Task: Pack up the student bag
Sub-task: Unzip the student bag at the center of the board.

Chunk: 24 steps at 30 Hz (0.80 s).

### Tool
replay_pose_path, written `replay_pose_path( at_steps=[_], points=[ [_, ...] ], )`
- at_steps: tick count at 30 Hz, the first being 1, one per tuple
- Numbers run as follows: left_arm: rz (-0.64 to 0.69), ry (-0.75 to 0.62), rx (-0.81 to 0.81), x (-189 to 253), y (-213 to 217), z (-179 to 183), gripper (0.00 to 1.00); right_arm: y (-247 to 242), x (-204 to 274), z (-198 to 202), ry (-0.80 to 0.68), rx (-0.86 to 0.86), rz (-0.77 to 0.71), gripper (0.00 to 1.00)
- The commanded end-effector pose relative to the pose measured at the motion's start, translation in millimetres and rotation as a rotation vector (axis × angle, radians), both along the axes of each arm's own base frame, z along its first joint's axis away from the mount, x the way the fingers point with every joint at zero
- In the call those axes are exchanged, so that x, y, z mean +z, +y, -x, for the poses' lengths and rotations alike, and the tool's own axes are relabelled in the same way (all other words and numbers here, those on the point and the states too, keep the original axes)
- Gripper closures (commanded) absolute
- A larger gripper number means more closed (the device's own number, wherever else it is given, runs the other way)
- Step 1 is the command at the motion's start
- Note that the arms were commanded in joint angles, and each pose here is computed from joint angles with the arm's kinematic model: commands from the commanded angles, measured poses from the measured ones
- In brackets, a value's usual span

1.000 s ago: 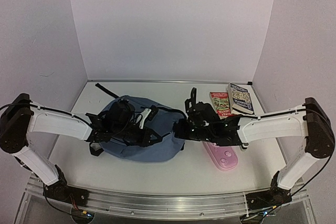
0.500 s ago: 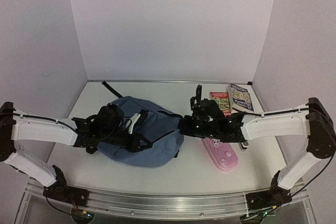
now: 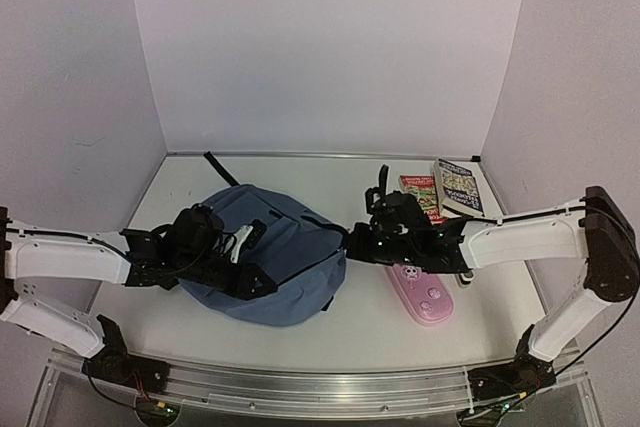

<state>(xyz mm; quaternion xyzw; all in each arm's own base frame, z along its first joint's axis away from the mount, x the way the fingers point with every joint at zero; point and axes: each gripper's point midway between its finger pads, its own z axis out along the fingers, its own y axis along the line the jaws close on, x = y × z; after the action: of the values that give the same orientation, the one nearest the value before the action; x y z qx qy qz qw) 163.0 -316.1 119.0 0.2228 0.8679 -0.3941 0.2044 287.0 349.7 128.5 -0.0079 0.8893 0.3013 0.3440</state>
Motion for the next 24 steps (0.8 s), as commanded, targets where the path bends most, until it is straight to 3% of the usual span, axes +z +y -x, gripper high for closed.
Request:
replay_pose_path(
  at_steps=[1, 3, 8, 13, 24],
  points=[
    [0.025, -0.039, 0.03, 30.4, -10.6, -12.7, 0.46, -3.9, 0.0, -4.7, -0.028, -0.006, -0.02, 1.0],
    [0.039, -0.066, 0.021, 43.8, -23.3, -22.1, 0.36, -4.1, -6.8, 0.0, -0.013, 0.0, -0.017, 1.0],
    [0.084, -0.125, -0.019, 64.5, -56.8, -42.0, 0.29, -3.0, -16.5, 7.8, 0.014, 0.008, -0.028, 1.0],
    [0.077, -0.128, -0.057, 50.4, -81.8, -53.5, 0.19, -3.3, -12.1, 8.0, 0.012, -0.002, -0.051, 1.0],
    [0.016, -0.12, -0.111, 16.1, -121.2, -48.0, 0.17, -1.1, -12.2, 5.4, 0.01, -0.01, -0.055, 1.0]
  ],
)
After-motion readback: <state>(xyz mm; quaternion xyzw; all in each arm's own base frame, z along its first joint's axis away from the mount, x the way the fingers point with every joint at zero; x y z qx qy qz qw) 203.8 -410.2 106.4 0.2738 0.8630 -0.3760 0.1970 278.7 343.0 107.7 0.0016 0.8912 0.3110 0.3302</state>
